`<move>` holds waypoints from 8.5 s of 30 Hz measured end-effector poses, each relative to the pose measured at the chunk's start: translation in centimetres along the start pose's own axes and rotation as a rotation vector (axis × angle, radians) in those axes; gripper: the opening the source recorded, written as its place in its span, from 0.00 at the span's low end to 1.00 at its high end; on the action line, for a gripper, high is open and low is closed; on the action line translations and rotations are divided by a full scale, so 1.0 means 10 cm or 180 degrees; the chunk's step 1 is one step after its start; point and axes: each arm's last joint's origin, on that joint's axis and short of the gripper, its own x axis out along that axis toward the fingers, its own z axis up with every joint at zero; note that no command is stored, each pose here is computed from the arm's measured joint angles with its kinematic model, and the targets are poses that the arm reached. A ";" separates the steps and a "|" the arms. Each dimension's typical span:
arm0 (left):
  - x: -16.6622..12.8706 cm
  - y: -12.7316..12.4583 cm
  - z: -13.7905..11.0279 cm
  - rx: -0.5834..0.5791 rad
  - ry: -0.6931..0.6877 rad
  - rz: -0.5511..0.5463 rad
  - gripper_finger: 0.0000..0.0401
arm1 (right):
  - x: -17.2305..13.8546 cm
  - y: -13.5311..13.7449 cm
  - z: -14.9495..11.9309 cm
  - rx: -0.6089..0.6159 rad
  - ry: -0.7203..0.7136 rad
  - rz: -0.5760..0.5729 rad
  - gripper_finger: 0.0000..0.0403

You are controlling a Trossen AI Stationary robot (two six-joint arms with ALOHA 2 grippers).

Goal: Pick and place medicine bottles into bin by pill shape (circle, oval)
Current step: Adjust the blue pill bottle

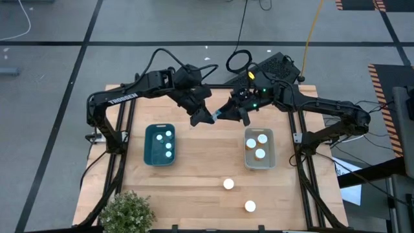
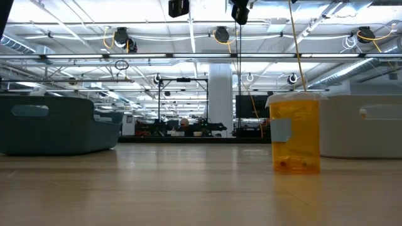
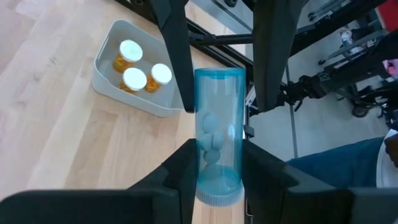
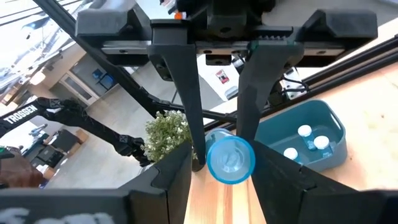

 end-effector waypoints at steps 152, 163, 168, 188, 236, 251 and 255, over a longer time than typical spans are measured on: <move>-1.03 -0.37 0.36 0.0298 -0.2743 0.0823 0.32 | -0.07 -0.21 0.64 -0.0465 -0.2843 0.0303 0.25; -1.02 -0.36 0.35 0.0287 -0.2713 0.0858 0.30 | -0.05 -0.23 0.63 -0.0404 -0.2771 0.0215 0.30; -1.02 -0.35 0.35 0.0278 -0.2684 0.0870 0.30 | -0.05 -0.26 0.62 -0.0381 -0.2736 0.0174 0.36; -1.40 -0.45 -0.13 0.0065 -0.1894 0.0961 0.31 | -0.17 -0.50 0.55 -0.0029 -0.1447 0.0202 0.70; 0.24 0.05 -2.27 -0.1891 0.0833 0.3015 0.32 | -0.52 -0.20 0.31 -0.0743 -0.0512 -0.0386 0.48; 0.51 0.33 -2.69 -0.1973 0.0683 0.3096 0.32 | -0.52 -0.20 0.31 -0.0695 -0.0514 -0.0380 0.48; 0.57 0.36 -2.73 -0.1794 0.0600 0.3016 0.32 | -0.52 -0.20 0.31 -0.0694 -0.0514 -0.0381 0.48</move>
